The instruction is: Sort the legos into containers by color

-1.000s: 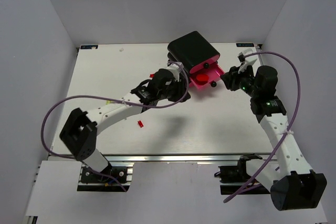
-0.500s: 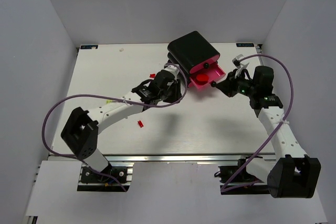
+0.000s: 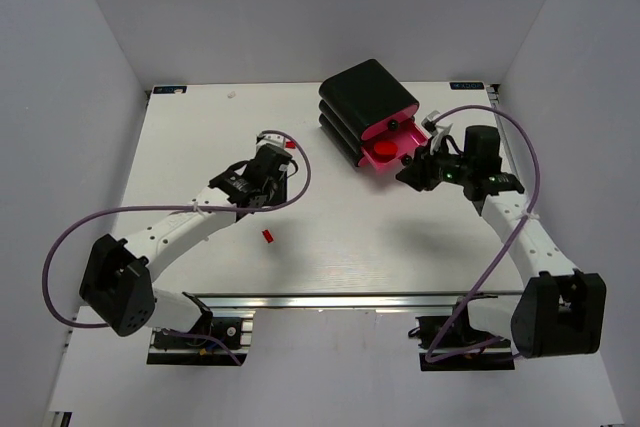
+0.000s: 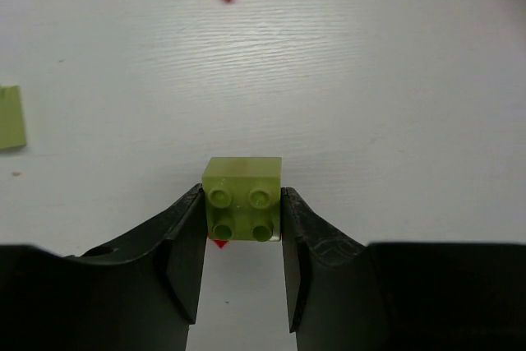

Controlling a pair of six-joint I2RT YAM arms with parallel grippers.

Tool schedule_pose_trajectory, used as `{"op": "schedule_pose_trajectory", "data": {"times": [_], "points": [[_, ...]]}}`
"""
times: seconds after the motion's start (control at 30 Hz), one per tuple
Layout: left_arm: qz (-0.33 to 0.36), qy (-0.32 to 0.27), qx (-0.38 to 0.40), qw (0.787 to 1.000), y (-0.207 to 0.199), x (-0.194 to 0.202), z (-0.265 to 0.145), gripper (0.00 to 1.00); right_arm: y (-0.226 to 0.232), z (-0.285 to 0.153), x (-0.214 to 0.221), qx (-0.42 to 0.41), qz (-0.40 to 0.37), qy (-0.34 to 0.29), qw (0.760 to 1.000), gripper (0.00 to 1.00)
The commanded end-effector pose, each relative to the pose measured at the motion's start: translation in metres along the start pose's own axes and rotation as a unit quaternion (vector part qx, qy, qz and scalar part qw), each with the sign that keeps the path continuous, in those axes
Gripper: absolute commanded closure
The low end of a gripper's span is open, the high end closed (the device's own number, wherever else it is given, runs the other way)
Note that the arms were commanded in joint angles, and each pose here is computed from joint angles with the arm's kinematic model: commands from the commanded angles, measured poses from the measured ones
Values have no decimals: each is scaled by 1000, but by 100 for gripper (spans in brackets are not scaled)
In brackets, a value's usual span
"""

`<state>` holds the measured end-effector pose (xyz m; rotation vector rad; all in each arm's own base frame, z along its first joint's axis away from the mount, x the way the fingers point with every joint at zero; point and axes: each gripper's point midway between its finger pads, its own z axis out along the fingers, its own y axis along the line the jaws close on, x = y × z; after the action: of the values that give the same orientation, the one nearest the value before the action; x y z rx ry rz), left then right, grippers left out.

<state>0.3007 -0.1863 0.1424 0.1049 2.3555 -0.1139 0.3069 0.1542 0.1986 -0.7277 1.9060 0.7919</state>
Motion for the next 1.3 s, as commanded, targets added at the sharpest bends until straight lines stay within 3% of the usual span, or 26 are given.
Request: {"op": "schedule_pose_trajectory", "data": {"times": [0.0, 0.1, 0.23, 0.57, 0.67, 0.7, 0.73, 0.8, 0.87, 1.03, 1.27], "points": [[20, 27, -70, 997, 40, 16, 0, 100, -29, 5, 7, 63, 28, 37, 997, 65], [36, 57, -120, 990, 71, 32, 11, 100, -54, 8, 18, 119, 48, 64, 990, 75], [37, 92, -125, 987, 85, 49, 31, 100, -72, 9, 17, 168, 51, 52, 983, 95], [25, 126, -97, 987, 85, 60, 60, 95, -119, 14, 25, 271, 88, 65, 956, 100], [25, 123, -91, 988, 86, 60, 60, 95, -101, 16, 20, 227, 67, 45, 971, 100], [22, 121, -91, 988, 88, 59, 60, 95, -68, 25, 12, 130, 44, 30, 990, 100], [26, 123, -84, 988, 87, 60, 60, 94, -47, 21, 4, 72, -28, 18, 997, 100], [24, 123, -82, 989, 89, 60, 62, 86, 7, 21, 6, -63, -64, 0, 996, 92], [25, 132, -75, 988, 86, 65, 65, 73, 29, 21, 2, -98, -91, -14, 991, 81], [23, 157, -72, 985, 89, 75, 73, 47, 37, 31, 8, -99, -125, 14, 987, 67], [12, 148, -68, 987, 90, 70, 68, 32, 46, 54, 5, -114, -150, 41, 981, 62]]}}
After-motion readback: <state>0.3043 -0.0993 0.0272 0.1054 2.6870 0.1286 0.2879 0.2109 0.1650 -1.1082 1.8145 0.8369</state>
